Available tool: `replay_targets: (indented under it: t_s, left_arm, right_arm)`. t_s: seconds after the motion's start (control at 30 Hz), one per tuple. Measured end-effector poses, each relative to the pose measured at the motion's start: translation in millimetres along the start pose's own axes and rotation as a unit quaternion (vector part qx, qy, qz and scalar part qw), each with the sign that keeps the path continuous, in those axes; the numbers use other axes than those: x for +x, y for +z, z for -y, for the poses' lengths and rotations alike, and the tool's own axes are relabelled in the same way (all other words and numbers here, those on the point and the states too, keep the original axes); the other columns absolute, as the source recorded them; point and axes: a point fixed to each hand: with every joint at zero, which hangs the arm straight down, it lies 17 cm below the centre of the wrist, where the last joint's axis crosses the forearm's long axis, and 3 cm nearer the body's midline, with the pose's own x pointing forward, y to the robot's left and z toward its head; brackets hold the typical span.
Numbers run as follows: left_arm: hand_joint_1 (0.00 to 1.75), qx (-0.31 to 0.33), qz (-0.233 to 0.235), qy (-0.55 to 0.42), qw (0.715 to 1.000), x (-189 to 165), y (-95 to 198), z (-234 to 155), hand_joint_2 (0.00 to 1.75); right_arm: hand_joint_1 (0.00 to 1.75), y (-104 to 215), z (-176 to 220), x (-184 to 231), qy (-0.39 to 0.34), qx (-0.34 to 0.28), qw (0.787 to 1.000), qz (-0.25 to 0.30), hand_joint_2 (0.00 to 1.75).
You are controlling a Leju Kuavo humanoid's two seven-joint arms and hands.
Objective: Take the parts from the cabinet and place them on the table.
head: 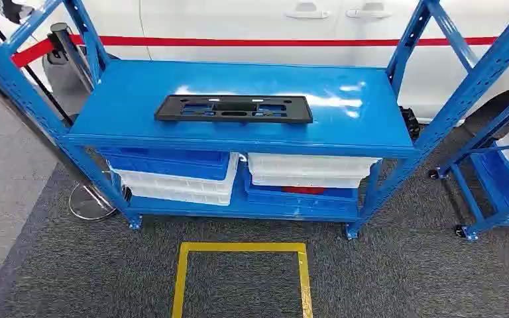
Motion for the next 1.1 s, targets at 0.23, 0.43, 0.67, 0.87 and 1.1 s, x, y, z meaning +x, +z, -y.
replay_targets:
  t_s: [0.23, 0.43, 0.67, 0.87, 1.1]
  left_arm:
    - [0.0, 0.002, 0.011, 0.034, 0.999, 14, -2, 9, 0.0]
    - [0.0, 0.012, 0.016, 0.06, 0.998, 21, -4, 11, 0.0]
    - [0.0, 0.029, 0.02, 0.081, 0.996, 28, -6, 10, 0.0]
    - [0.0, 0.042, 0.024, 0.091, 0.995, 33, -8, 8, 0.0]
    - [0.0, 0.057, 0.034, 0.1, 0.993, 44, -10, 2, 0.0]
  right_arm:
    - [0.0, -3, 12, 14, -0.024, -0.02, 0.999, 0.008, 1.75]
    - [0.0, -6, 21, 27, -0.051, -0.039, 0.998, 0.025, 1.75]
    - [0.0, -7, 30, 55, -0.087, -0.05, 0.993, 0.07, 1.75]
    - [0.0, -3, 32, 112, -0.105, -0.043, 0.982, 0.15, 1.75]
    - [0.0, 23, 36, 220, -0.114, -0.033, 0.948, 0.296, 0.0]
